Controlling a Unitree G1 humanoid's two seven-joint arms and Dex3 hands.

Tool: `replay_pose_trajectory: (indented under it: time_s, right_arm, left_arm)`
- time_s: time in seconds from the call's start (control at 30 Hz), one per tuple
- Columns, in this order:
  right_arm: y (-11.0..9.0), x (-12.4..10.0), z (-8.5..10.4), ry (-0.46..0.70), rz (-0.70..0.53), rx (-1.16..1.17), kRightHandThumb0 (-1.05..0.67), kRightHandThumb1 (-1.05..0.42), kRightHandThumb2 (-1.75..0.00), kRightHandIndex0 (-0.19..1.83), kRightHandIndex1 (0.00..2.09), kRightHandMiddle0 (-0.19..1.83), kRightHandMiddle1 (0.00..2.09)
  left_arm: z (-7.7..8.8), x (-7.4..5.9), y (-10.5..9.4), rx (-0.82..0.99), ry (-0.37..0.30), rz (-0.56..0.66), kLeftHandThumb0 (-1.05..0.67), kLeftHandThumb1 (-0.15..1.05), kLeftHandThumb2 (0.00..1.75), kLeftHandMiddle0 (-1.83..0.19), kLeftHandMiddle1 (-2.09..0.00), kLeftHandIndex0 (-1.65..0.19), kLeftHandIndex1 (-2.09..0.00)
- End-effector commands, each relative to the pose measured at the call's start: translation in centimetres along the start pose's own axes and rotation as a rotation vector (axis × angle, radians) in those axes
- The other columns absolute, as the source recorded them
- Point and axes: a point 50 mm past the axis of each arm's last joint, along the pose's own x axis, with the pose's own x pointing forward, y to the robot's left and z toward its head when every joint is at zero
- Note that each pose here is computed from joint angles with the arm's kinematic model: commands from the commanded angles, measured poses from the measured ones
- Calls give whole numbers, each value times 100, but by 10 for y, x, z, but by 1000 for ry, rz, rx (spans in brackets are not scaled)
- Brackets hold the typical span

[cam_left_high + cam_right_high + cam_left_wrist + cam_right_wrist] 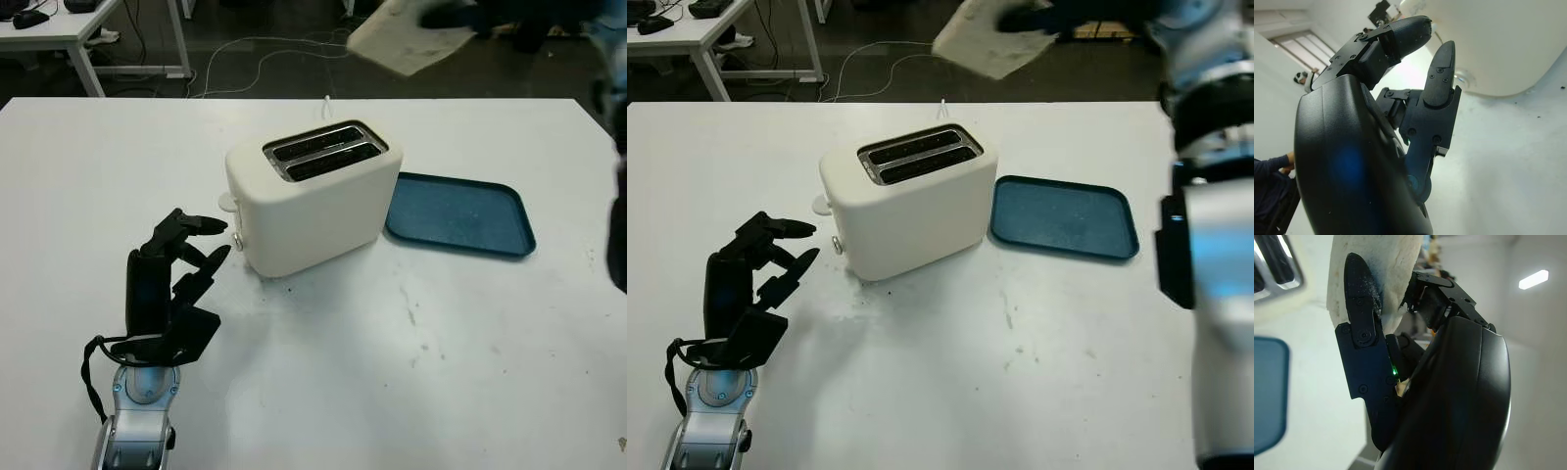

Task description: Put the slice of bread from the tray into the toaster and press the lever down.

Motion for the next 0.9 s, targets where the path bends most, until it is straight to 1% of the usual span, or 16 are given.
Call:
replay_pose_trajectory:
  time_s: [0.0,0.23,0.33,0.47,0.6,0.7,0.87]
  right_arm:
    - [2,9,12,-12,33,-1,-52,-92,-22,110,175,94,175]
    - [27,28,27,-23,146,-44,-54,-92,-23,111,175,95,175]
    - [36,32,28,-18,191,-29,-56,-92,-20,112,175,98,175]
    - [44,34,27,-6,242,-48,-61,-92,-22,113,175,98,175]
    - [45,32,26,-11,266,-26,-65,-92,-23,114,175,99,175]
    - [42,32,26,-12,254,-42,-64,-92,-24,115,175,100,175]
    - [32,29,29,-26,240,12,-59,-92,-24,116,175,102,175]
  left_arm:
    - [2,0,1,6,-10,10,-23,92,16,-62,-162,-58,-99]
    - [2,1,1,-11,-6,17,-23,92,15,-62,-163,-59,-100]
    - [3,1,1,-14,-5,13,-23,92,15,-62,-163,-58,-99]
    - [3,2,1,-11,-12,8,-23,92,16,-60,-164,-58,-99]
    - [3,2,0,-12,-12,8,-22,92,16,-61,-164,-58,-99]
    - [3,3,0,-8,-12,6,-22,92,15,-61,-164,-58,-99]
    - [3,3,0,-3,-1,8,-24,92,15,-62,-163,-58,-98]
